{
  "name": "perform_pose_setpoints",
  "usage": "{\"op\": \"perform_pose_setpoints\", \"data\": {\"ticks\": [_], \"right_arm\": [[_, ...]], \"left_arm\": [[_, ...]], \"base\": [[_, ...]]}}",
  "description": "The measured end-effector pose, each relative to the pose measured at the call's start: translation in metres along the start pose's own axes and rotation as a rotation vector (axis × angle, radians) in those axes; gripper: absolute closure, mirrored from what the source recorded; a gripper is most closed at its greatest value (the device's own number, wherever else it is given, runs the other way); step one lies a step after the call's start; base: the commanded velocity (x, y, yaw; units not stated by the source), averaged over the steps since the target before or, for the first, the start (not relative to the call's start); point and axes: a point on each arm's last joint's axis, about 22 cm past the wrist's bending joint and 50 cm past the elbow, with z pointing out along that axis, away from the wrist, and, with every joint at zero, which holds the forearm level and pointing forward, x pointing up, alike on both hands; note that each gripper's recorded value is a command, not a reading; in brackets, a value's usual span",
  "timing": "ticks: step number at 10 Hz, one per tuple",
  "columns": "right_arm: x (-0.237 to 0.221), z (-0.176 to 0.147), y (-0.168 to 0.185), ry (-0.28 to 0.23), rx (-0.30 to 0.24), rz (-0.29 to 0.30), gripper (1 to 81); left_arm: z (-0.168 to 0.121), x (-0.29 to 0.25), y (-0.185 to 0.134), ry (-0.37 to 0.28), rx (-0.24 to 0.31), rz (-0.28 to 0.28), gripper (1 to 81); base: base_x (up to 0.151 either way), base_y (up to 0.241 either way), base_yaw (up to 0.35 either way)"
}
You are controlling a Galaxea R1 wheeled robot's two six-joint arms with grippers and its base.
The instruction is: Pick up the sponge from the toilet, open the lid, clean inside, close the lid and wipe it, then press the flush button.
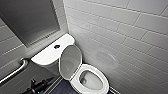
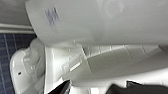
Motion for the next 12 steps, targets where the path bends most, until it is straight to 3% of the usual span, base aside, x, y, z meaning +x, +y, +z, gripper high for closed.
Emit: {"op": "perform_pose_setpoints", "data": {"ticks": [1,3,5,6,8,10,12], "right_arm": [[0.0,0.001,-0.001,0.0,0.002,0.0,81.1],[0.0,0.001,-0.001,0.001,0.002,0.0,81.1],[0.011,0.003,-0.001,0.011,0.003,-0.008,81.1],[0.019,0.004,0.0,0.019,0.001,-0.015,81.1],[0.031,0.004,0.004,0.033,-0.007,-0.029,81.1],[0.038,0.0,0.01,0.036,-0.008,-0.058,81.1],[0.05,-0.002,0.013,0.043,-0.005,-0.091,81.1]], "left_arm": [[-0.001,-0.041,-0.012,-0.069,0.002,-0.007,1.0],[-0.027,-0.074,-0.056,-0.124,0.075,0.023,1.0],[-0.042,-0.163,-0.102,-0.299,0.145,0.085,1.0],[-0.063,-0.211,-0.131,-0.423,0.203,0.176,1.0],[-0.124,-0.279,-0.2,-0.634,0.397,0.346,1.0],[-0.163,-0.316,-0.244,-0.764,0.591,0.44,1.0],[-0.173,-0.353,-0.255,-0.86,0.668,0.523,1.0]], "base": [[0.0,0.0,0.0],[0.0,0.0,0.0],[0.0,0.0,0.0],[0.0,0.0,0.0],[0.0,0.0,0.0],[0.0,0.0,0.0],[0.0,0.0,0.0]]}}
